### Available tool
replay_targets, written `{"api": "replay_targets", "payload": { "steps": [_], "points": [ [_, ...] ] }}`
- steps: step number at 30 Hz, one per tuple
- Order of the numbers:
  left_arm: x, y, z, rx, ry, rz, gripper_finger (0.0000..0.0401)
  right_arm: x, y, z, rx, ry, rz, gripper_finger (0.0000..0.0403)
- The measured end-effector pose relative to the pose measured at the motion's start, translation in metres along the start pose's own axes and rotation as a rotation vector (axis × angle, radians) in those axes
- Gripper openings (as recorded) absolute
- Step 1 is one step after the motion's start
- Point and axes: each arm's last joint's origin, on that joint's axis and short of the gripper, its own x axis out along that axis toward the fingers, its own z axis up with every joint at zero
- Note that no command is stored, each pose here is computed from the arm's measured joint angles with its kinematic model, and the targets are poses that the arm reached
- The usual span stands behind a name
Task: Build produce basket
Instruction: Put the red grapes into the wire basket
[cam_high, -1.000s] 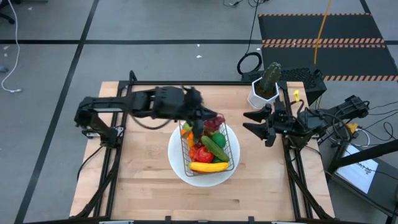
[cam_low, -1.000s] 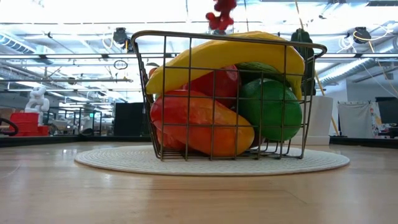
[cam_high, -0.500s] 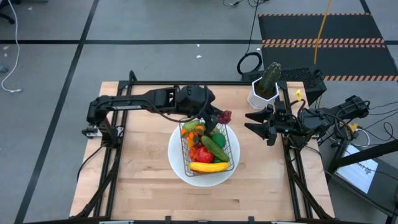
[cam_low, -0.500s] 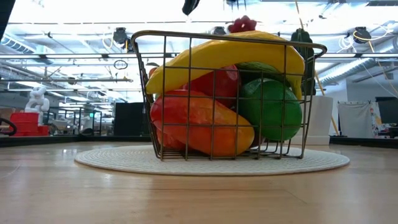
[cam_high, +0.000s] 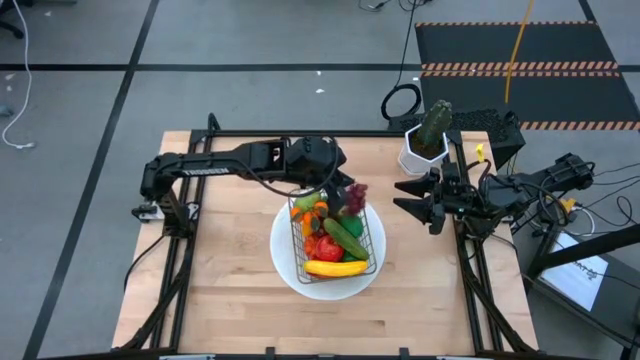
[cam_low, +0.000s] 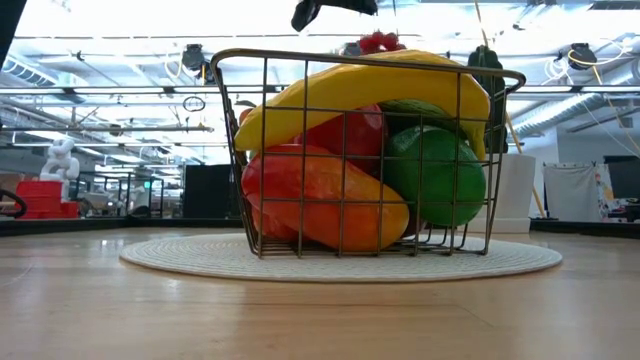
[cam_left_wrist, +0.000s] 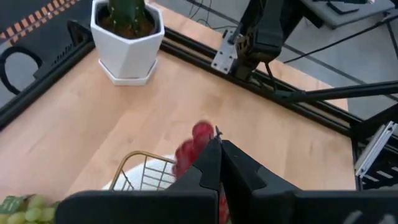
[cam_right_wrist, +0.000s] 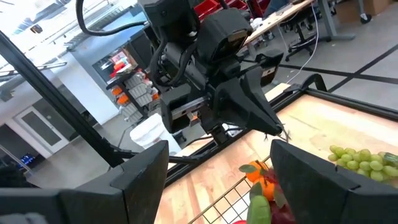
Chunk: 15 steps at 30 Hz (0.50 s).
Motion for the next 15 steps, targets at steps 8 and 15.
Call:
{"api": "replay_targets", "payload": {
  "steps": [8, 15],
  "points": [
    [0.015, 0.006, -0.011, 0.01, 0.101, 0.045, 0.0005, 0.0, 0.0, 0.0, -0.004, 0.0, 0.0, 0.0274],
    [0.015, 0.011, -0.024, 0.02, 0.223, 0.092, 0.0005, 0.0, 0.0, 0.0, -0.001, -0.001, 0.001, 0.0274]
  ]
}}
